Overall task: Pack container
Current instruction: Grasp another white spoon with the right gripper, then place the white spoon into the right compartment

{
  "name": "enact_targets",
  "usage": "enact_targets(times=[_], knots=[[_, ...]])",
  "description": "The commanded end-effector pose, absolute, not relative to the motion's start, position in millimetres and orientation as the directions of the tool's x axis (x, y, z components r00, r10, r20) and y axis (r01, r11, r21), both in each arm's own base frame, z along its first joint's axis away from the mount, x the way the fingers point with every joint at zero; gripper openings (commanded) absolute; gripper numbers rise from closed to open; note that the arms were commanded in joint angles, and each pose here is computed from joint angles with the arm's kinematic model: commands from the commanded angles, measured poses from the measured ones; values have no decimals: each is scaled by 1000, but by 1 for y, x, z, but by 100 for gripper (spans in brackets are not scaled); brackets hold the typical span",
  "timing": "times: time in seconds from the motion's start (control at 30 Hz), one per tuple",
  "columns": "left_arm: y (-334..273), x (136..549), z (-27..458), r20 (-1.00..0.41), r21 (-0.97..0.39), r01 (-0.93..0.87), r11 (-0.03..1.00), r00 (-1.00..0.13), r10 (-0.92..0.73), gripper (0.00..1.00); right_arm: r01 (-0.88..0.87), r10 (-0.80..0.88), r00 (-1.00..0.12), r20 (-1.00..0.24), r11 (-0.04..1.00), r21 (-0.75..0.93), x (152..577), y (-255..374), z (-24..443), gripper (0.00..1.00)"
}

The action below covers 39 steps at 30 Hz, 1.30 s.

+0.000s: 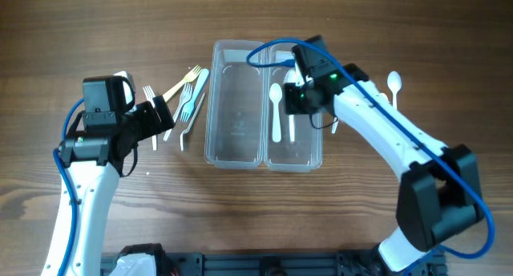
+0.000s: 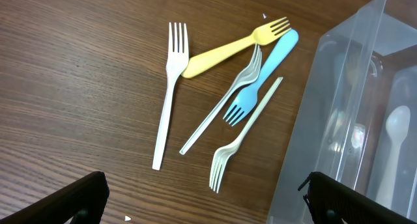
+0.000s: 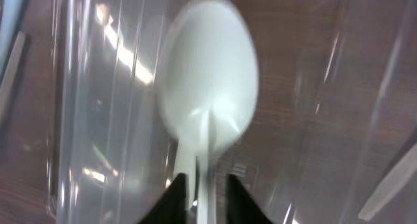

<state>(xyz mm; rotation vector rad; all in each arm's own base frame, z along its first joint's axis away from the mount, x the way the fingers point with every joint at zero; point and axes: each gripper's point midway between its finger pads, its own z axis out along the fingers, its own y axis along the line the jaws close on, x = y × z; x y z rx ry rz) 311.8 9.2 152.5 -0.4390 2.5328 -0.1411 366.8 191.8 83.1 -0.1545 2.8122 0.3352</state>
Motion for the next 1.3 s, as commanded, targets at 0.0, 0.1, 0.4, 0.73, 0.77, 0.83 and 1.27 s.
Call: enact_targets(times=[0.0,0.1,0.4,0.73,0.77,0.83,1.27], knots=[[12,316,160,-532,-183,-267,946,-782,-324,100,-178,-90,-930,-357,959,220,372,196,101,40],[12,316,160,-532,-183,-267,946,-782,-324,100,-202,-67,-878,-474,949,241,381,193,154,43],[12,316,160,-532,-183,-267,946,-782,-324,100,144,255,-757,-601,963,227,403,56,221,35],[12,316,160,-532,-184,-267,946,-782,-324,100,180,194,-937,-291,981,76,409,36,73,39],[12,316,160,-532,-183,-267,946,-782,-324,100,181,194,-944,-268,981,73,408,37,63,39],[12,316,160,-532,-183,-267,946,-782,-324,100,178,188,-958,-218,982,67,405,38,43,38],[12,316,160,-532,-183,-267,946,-782,-324,100,163,168,-980,-106,985,54,396,41,-5,35]])
